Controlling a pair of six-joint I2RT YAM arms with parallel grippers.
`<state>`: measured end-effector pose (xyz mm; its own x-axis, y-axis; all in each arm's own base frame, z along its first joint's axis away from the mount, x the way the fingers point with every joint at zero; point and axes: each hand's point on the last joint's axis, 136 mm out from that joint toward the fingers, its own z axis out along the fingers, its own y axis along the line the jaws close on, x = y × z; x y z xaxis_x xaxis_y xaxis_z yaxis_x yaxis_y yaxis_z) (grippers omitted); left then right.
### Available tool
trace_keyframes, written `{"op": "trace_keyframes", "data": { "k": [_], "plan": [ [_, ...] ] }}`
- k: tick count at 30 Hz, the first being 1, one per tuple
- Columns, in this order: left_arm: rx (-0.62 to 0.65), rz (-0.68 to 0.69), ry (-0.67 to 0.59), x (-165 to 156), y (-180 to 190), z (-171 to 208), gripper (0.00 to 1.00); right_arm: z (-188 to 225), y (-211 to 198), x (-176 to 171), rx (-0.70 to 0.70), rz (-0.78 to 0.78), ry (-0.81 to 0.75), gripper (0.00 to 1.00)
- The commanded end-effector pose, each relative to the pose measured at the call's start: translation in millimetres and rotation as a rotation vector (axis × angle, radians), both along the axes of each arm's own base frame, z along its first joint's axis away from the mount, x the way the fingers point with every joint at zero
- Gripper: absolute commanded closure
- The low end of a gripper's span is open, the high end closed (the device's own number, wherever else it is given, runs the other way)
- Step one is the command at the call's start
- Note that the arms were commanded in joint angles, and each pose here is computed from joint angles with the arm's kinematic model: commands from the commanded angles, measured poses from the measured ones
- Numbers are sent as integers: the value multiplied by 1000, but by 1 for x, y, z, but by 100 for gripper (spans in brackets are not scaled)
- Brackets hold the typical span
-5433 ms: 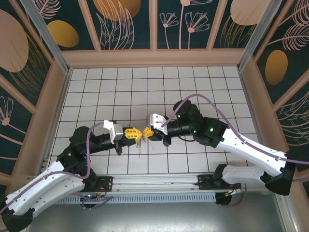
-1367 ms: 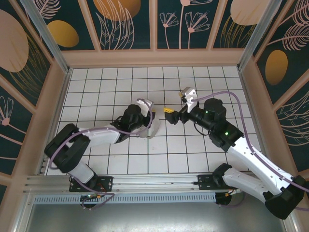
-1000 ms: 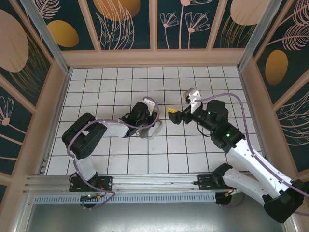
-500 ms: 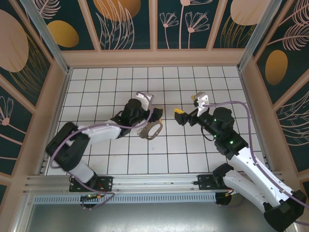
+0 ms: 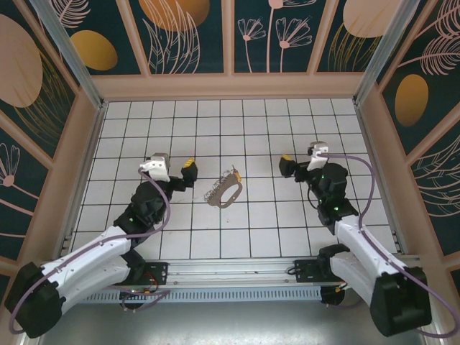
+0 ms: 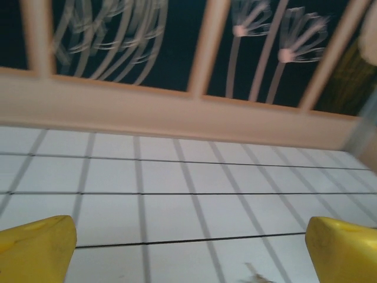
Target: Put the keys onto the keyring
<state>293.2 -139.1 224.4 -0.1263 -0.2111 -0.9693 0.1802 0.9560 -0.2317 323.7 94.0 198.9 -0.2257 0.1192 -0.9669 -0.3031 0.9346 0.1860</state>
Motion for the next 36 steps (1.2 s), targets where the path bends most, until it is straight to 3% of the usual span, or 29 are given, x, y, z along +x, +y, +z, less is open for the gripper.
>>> {"op": "trace_keyframes", "data": {
  "k": [1, 3, 6, 11, 16, 23, 30, 36],
  "plan": [
    [148, 232, 35, 10, 41, -29, 1, 14, -9, 1, 73, 43, -145, 1],
    [173, 274, 51, 16, 50, -35, 1, 8, -14, -5, 37, 44, -214, 1],
    [112, 285, 27, 23, 59, -36, 1, 1, -23, -9, -48, 11, -289, 1],
    [79, 404, 27, 37, 92, -38, 1, -25, -36, 18, -101, -34, -173, 1],
    [189, 524, 22, 48, 118, -34, 1, -33, -47, 19, -139, -80, -185, 1],
    [213, 610, 3, 61, 150, -38, 1, -48, -59, 26, -136, -125, -182, 1],
    [240, 614, 23, 69, 172, -59, 1, -57, -70, 30, -101, -162, -173, 1],
    [221, 480, -32, 70, 164, -73, 1, -65, -82, 37, -83, -228, -154, 1]
  ]
}}
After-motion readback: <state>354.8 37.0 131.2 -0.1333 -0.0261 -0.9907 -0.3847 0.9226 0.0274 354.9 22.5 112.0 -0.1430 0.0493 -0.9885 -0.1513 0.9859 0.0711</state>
